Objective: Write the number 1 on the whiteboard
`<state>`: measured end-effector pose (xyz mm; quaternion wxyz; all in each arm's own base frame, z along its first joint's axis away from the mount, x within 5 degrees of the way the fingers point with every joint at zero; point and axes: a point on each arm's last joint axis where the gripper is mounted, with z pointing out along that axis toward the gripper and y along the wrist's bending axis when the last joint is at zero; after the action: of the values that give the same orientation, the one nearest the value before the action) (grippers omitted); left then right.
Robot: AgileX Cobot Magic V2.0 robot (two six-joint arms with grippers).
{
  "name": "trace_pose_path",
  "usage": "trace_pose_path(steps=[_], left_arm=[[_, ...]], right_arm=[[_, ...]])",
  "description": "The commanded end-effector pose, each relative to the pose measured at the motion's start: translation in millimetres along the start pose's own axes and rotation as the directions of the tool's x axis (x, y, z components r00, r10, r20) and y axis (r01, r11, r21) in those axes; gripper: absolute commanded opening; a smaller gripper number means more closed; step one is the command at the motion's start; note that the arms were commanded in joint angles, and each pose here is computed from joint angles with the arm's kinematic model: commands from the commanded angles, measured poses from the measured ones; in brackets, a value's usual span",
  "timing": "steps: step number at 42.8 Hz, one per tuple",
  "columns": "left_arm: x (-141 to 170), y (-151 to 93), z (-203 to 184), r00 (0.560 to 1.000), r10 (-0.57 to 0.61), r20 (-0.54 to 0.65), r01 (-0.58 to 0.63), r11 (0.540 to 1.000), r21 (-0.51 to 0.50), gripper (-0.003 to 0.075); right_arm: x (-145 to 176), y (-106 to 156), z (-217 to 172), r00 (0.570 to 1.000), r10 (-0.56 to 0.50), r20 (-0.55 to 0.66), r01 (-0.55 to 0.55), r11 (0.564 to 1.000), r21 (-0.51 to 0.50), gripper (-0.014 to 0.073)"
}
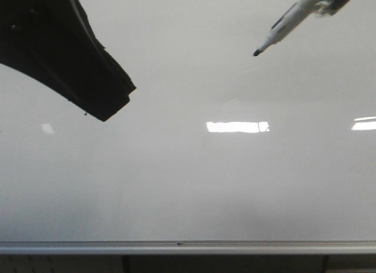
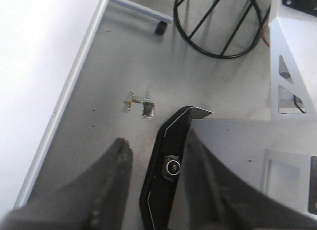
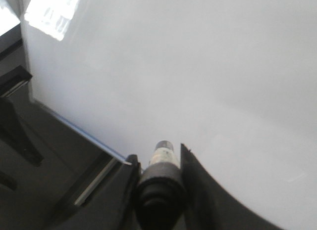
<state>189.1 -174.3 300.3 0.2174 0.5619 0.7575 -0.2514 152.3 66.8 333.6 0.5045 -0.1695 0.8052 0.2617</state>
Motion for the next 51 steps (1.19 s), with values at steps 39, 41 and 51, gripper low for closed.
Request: trace_pose_path(steps=[39, 41, 51], left_arm=[[130, -45, -119, 0.656, 0.061, 0.752, 0.681, 0.381, -0.625, -0.002], [131, -47, -119, 0.654, 0.069, 0.754, 0.681, 0.381, -0.626, -0.002], [132, -48, -118, 0.654, 0.069, 0.754, 0.681, 0.38, -0.626, -0.002]], right_arm=[[-11, -18, -8, 0.977, 0.013, 0.213, -0.058, 0.977, 0.204, -0.0059], [-16, -21, -3, 0.978, 0.018, 0.206, -0.062, 0.976, 0.208, -0.0059], [-44, -41, 30, 0.984, 0.035, 0.177, -0.078, 0.968, 0.24, -0.0059]])
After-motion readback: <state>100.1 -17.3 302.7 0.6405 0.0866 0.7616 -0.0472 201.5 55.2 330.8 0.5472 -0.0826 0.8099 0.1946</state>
